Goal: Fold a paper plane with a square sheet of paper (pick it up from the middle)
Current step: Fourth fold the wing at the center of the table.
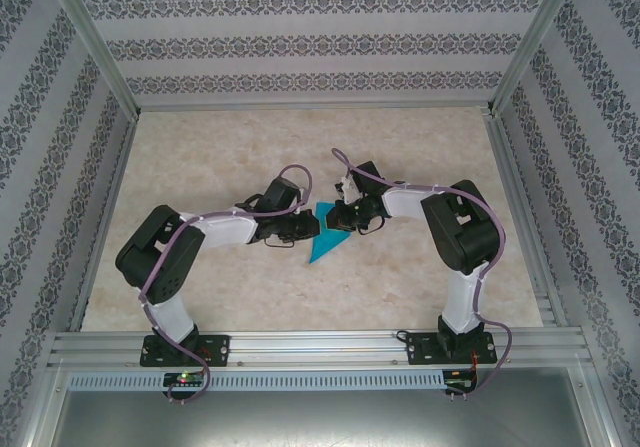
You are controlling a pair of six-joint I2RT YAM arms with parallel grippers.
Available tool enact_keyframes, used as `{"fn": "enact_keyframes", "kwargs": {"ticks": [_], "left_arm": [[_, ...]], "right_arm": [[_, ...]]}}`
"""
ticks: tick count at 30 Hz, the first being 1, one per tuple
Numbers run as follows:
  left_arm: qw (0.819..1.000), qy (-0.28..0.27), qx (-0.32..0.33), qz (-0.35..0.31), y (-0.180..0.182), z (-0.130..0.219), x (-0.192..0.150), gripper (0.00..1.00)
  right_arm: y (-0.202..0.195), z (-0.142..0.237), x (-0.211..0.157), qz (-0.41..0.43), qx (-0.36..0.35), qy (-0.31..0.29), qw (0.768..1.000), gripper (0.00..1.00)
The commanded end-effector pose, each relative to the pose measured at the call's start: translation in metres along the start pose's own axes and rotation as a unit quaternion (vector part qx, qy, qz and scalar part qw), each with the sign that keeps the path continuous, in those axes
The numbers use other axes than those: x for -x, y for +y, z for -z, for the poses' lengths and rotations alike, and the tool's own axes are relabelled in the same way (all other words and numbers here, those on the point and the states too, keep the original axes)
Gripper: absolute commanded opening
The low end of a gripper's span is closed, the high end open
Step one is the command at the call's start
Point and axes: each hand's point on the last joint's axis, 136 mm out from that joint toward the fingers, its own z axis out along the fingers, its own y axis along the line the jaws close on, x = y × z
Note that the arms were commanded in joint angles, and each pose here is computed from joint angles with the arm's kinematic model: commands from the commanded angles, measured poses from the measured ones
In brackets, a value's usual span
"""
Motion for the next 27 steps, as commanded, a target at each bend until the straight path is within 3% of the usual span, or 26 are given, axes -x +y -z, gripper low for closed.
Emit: {"fn": "enact_keyframes", "kwargs": {"ticks": [1, 5, 15, 22, 27], "left_arm": [[0.999, -0.036, 0.010, 0.026, 0.006, 0.012, 0.016, 0.20], [0.999, -0.015, 0.006, 0.049, 0.012, 0.000, 0.011, 0.27], [0.998, 0.011, -0.008, 0.059, 0.010, -0.018, 0.011, 0.24], [0.998, 0.003, -0.016, 0.057, 0.007, -0.016, 0.015, 0.20], [0.999, -0.012, 0.009, 0.048, 0.013, -0.009, 0.018, 0.25]], "right_arm": [[-0.020, -0.010, -0.014, -0.017, -0.039, 0.020, 0.999, 0.10], [-0.014, -0.008, -0.011, -0.013, -0.027, 0.016, 0.999, 0.12], [-0.004, -0.006, -0.008, -0.008, -0.011, 0.013, 1.000, 0.14], [-0.002, -0.006, -0.008, -0.008, -0.010, 0.013, 1.000, 0.14], [-0.001, -0.007, -0.008, -0.008, -0.010, 0.013, 1.000, 0.14]]}}
